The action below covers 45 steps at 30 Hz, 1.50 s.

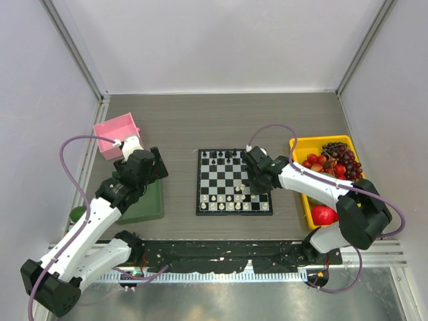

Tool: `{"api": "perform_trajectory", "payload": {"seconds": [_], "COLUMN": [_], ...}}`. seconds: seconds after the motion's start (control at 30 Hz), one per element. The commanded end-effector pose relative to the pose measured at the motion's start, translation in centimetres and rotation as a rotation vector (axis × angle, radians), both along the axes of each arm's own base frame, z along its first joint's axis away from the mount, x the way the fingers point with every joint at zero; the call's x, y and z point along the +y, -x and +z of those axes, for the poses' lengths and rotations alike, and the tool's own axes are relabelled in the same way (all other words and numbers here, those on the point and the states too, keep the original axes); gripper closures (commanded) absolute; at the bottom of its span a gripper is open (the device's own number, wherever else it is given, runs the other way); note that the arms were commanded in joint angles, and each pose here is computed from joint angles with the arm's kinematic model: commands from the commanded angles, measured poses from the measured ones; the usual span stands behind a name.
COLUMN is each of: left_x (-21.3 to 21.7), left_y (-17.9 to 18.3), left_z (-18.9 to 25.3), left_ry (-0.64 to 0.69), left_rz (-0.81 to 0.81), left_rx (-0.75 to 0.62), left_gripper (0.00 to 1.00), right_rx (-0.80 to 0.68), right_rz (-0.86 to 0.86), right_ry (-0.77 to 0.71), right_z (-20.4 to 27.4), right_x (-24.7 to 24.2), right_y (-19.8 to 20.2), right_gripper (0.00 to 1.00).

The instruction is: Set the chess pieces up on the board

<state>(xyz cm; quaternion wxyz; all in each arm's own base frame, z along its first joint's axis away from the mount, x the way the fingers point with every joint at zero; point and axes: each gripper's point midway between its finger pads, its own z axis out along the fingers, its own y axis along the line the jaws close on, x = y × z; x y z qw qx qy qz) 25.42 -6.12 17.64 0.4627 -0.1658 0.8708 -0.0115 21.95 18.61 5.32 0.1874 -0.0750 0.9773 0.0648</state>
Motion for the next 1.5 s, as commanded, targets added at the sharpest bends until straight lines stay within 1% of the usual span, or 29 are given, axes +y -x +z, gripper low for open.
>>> {"api": "perform_trajectory", "payload": {"seconds": [0.0,0.4,0.67,0.73,0.77,0.83,0.9,1.07,1.2,1.47], "left_x": [-0.2,-0.3,-0.3,-0.3,-0.3,-0.3,-0.2,-0.2,-0.1,0.1], "left_y": [-0.8,-0.9,-0.9,-0.9,-0.9,-0.9,-0.9,-0.9,-0.8,-0.7], "left_z": [1.3,1.2,1.2,1.1,1.1,1.0,1.0,1.0,1.1,1.1], "left_ry": [0.033,0.033,0.029,0.028,0.029,0.028,0.027,0.027,0.027,0.022], "left_rz": [0.015,0.014,0.014,0.014,0.013,0.014,0.015,0.017,0.018,0.024], "left_rx": [-0.054,-0.052,-0.049,-0.047,-0.046,-0.044,-0.043,-0.047,-0.050,-0.051], "left_gripper": [0.01,0.01,0.01,0.01,0.01,0.01,0.01,0.01,0.01,0.01], "right_rx": [-0.010,-0.006,0.002,0.002,0.000,-0.014,-0.028,-0.067,-0.077,-0.067], "right_rz": [0.011,0.028,0.020,0.023,0.020,0.022,0.020,0.038,0.058,0.094], "right_ry": [-0.001,0.021,0.042,0.037,0.032,0.021,0.004,-0.032,-0.056,-0.073], "right_z": [0.5,0.0,-0.6,-0.4,-0.3,0.2,1.0,2.7,3.3,3.0], "right_x": [0.0,-0.2,-0.3,-0.3,-0.2,0.1,0.4,1.2,2.2,4.1], "right_y": [0.2,0.4,0.3,0.3,0.2,0.0,-0.3,-0.8,-0.9,-0.9], "right_gripper": [0.84,0.83,0.81,0.74,0.68,0.62,0.61,0.59,0.61,0.64]}}
